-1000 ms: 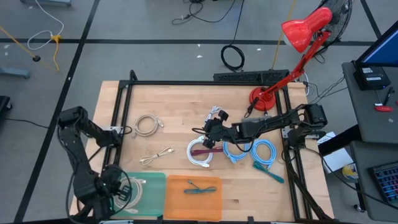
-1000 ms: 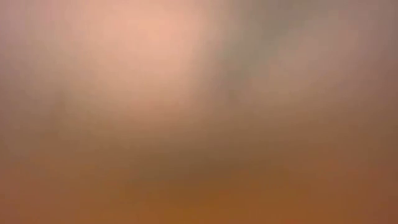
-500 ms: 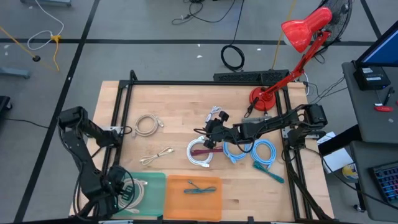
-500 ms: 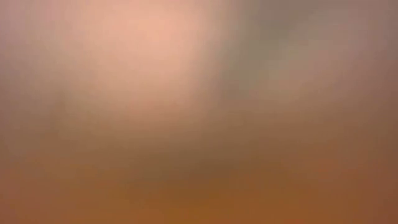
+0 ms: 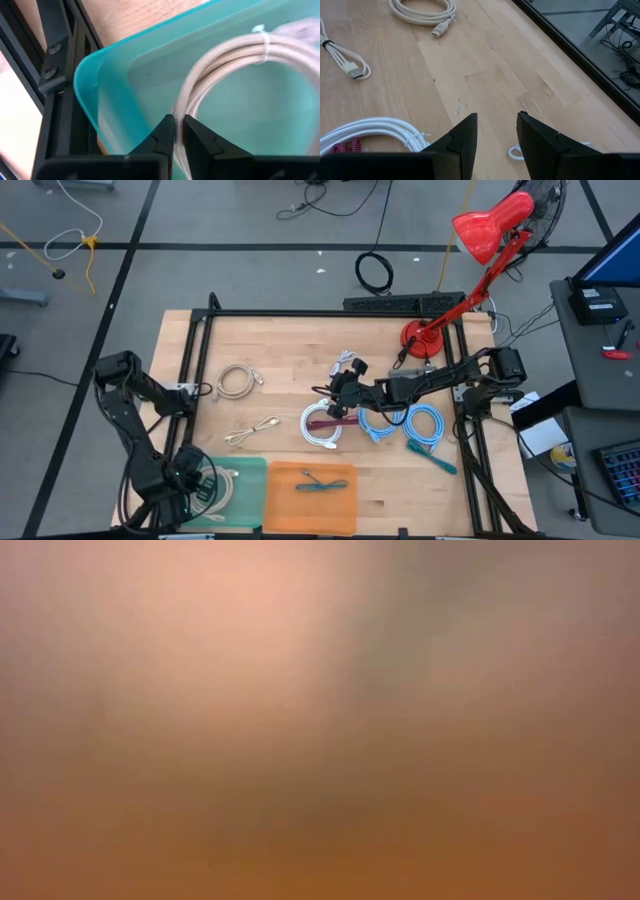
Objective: Pick & Place USB Port
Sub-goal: Put the right brown HDMI cable into the green bin, then put the brown HDMI cable into the green bin
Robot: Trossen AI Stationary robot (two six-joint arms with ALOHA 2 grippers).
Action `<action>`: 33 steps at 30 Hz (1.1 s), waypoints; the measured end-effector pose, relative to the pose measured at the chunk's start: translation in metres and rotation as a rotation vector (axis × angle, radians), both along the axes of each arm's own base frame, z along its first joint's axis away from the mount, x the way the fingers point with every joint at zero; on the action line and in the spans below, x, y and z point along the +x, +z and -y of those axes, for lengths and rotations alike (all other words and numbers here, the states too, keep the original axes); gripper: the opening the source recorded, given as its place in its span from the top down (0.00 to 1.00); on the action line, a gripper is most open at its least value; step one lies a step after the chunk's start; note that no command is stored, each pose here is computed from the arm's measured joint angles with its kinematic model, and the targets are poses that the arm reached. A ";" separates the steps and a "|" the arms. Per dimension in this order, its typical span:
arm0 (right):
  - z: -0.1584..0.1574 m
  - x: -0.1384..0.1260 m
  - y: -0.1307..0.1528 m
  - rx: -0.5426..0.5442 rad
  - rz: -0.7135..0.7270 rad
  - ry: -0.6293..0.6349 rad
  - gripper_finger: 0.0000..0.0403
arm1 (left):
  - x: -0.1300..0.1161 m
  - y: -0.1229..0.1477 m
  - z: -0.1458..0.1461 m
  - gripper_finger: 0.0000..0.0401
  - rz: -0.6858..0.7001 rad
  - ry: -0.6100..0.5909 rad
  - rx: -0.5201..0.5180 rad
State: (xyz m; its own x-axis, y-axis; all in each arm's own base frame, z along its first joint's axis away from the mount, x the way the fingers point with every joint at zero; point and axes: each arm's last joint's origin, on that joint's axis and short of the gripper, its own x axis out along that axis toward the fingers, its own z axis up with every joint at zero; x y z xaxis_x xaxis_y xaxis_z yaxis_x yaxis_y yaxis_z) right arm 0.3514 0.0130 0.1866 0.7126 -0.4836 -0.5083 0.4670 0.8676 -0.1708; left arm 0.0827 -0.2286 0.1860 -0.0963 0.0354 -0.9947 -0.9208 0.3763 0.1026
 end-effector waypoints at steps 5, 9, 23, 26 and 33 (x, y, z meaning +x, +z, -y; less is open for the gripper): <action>0.000 0.000 0.000 0.000 0.000 0.000 0.68 | 0.000 0.000 0.000 0.81 -0.013 0.003 -0.006; 0.000 0.000 0.000 0.001 0.004 0.000 0.68 | 0.000 0.001 0.000 0.80 -0.014 0.000 -0.010; 0.000 0.000 0.000 0.001 0.005 0.000 0.68 | 0.009 0.038 -0.011 0.79 0.348 -0.103 -0.037; 0.000 0.000 0.000 0.001 0.005 0.000 0.68 | 0.016 0.047 -0.019 0.79 0.472 -0.161 0.005; -0.001 0.001 0.000 0.034 0.006 0.034 0.68 | 0.040 0.061 -0.042 0.79 0.589 -0.300 0.113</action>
State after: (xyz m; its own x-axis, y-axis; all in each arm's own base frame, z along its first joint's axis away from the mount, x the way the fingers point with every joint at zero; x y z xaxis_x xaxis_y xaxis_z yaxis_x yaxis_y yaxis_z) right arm 0.3521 0.0141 0.1865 0.7313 -0.4418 -0.5196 0.4380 0.8882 -0.1387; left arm 0.1226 -0.1864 0.2469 0.4919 0.0829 -0.8667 -0.6919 0.6415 -0.3313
